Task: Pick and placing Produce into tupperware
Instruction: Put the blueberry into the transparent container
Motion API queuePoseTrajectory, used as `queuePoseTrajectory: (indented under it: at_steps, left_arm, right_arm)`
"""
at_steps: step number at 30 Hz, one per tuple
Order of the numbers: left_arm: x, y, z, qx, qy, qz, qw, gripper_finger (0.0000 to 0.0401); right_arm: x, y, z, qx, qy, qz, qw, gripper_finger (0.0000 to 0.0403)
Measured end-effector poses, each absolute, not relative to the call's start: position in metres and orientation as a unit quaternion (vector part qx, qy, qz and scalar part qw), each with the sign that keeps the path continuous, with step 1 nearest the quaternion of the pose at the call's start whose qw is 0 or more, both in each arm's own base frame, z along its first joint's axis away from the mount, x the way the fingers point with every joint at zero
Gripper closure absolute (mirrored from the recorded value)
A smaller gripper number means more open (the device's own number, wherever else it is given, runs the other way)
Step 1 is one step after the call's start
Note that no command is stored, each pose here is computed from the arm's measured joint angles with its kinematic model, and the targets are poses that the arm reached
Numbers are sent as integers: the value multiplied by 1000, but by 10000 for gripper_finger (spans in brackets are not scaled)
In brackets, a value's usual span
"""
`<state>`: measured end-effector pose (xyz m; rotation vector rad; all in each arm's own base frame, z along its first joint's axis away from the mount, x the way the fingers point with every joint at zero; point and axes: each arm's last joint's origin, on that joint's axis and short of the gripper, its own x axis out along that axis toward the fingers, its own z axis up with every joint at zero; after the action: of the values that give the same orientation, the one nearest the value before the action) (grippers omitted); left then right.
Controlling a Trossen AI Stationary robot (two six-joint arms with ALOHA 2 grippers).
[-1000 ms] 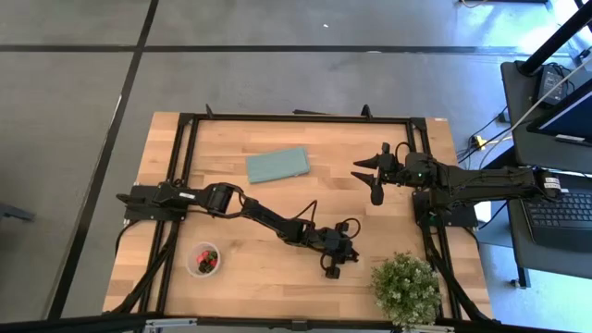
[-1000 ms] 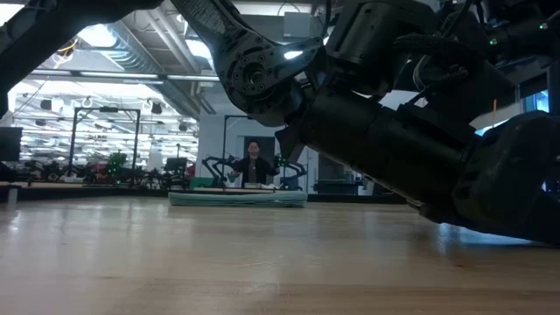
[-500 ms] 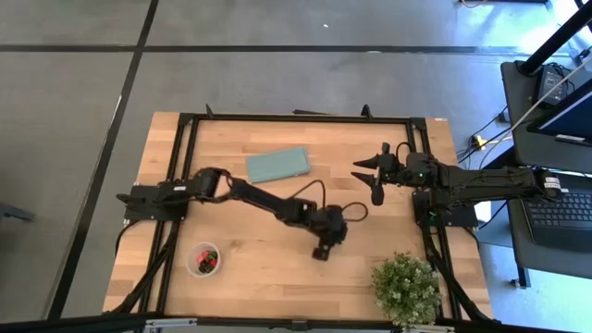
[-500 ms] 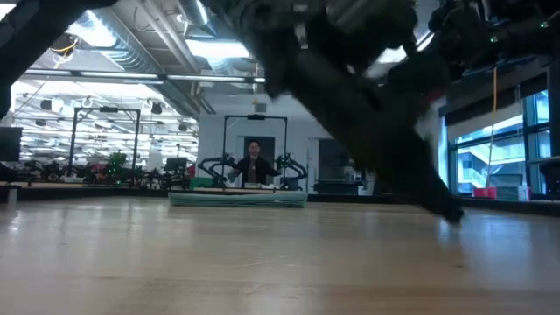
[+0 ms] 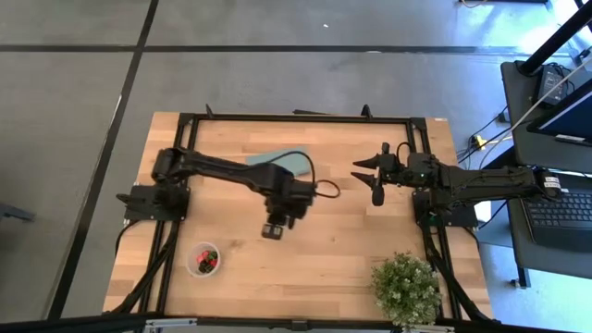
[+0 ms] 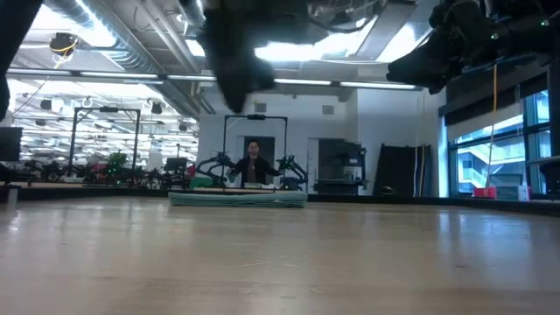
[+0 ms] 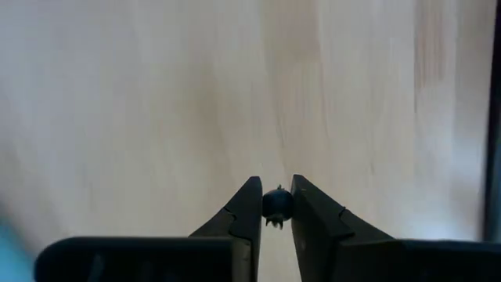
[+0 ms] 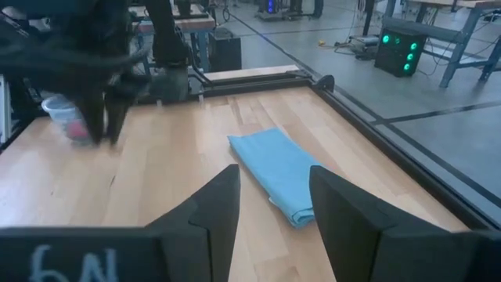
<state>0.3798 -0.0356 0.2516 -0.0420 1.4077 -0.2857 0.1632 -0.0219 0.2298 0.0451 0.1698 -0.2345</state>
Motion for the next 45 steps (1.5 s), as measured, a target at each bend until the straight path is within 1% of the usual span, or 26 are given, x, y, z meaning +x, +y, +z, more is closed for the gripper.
queuePoseTrajectory:
  at_steps: [4,6,7,9,11,14,17,23,25,29,31,33,36,40,45]
  left_arm:
    - [348,-40,271,-67,714,-93,690,358]
    - [334,-48,277,-76,747,-81,656,350]
    - [327,-53,281,-75,758,-77,643,347]
    - [314,-62,287,-80,766,-79,632,344]
    - [303,-71,289,-97,762,-79,635,348]
    - [282,-80,289,-123,759,-55,637,359]
    - [260,-91,288,-156,751,-30,641,359]
    - [219,-114,266,-211,757,19,617,341]
    - [210,-122,256,-225,760,22,609,342]
    - [200,-138,237,-245,756,18,607,357]
    - [198,-142,229,-249,751,25,611,358]
    - [194,-143,223,-247,752,44,609,349]
    - [190,-143,218,-237,752,61,612,321]
    - [189,-144,217,-229,754,57,613,285]
    - [190,-144,219,-215,752,34,622,260]
  right_arm:
    - [163,-22,231,23,81,-117,990,244]
    - [163,-22,231,22,77,-117,990,244]
    - [163,-22,232,22,75,-117,990,244]
    - [163,-22,232,22,72,-117,990,244]
    - [164,-22,233,21,70,-117,990,244]
    - [164,-22,233,21,67,-117,991,244]
    - [164,-22,233,21,66,-117,991,244]
    - [164,-22,234,21,61,-117,991,244]
    - [164,-22,235,21,59,-117,991,244]
    - [164,-22,235,20,59,-117,991,244]
    - [164,-22,235,20,58,-117,991,244]
    - [164,-22,235,20,58,-117,991,244]
    - [164,-22,235,21,59,-117,991,244]
    - [164,-22,235,21,59,-117,991,244]
    - [164,-22,235,21,59,-117,991,244]
